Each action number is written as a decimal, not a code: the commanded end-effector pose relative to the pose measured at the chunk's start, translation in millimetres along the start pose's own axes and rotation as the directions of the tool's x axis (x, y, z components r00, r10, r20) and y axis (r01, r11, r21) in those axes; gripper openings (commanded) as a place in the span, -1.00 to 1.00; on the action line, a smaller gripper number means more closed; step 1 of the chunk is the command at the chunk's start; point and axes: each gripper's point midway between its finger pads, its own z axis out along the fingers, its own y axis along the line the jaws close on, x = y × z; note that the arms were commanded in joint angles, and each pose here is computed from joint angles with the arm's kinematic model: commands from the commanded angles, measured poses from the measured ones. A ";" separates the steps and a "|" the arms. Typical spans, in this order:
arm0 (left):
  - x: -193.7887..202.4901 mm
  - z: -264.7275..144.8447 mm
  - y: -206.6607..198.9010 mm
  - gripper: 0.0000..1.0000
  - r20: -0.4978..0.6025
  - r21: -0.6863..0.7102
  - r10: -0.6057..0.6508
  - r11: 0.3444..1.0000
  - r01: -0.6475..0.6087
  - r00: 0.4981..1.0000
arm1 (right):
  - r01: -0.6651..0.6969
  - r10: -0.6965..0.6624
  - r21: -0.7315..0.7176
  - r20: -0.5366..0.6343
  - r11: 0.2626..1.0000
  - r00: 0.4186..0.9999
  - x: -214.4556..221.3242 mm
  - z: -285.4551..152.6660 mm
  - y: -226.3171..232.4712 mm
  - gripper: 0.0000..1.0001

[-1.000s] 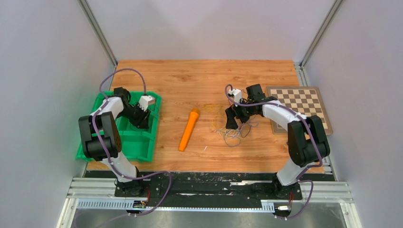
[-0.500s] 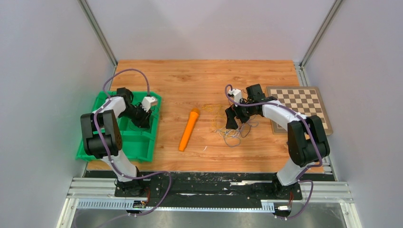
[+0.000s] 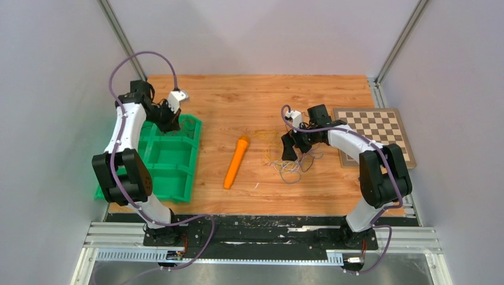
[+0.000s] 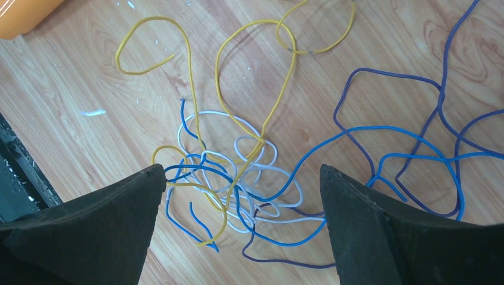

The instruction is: Untangle the cables

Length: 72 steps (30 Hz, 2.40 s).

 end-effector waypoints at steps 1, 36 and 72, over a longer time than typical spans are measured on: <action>-29.4 -14.4 16.9 -1.00 0.039 -0.023 0.022 1.000 -0.021 0.999 | -0.006 0.007 -0.022 0.030 1.000 1.000 -13.8 0.4 -0.7 1.00; -40.9 -25.7 77.8 0.38 0.142 -0.167 -0.013 0.985 0.037 0.990 | 0.122 -0.122 0.003 0.113 0.992 0.986 -45.7 -39.6 12.3 1.00; -183.7 265.0 -131.7 0.05 0.077 0.203 0.321 0.922 -0.330 0.944 | -0.146 0.139 0.075 0.090 0.986 0.986 -6.6 -78.1 -41.6 0.83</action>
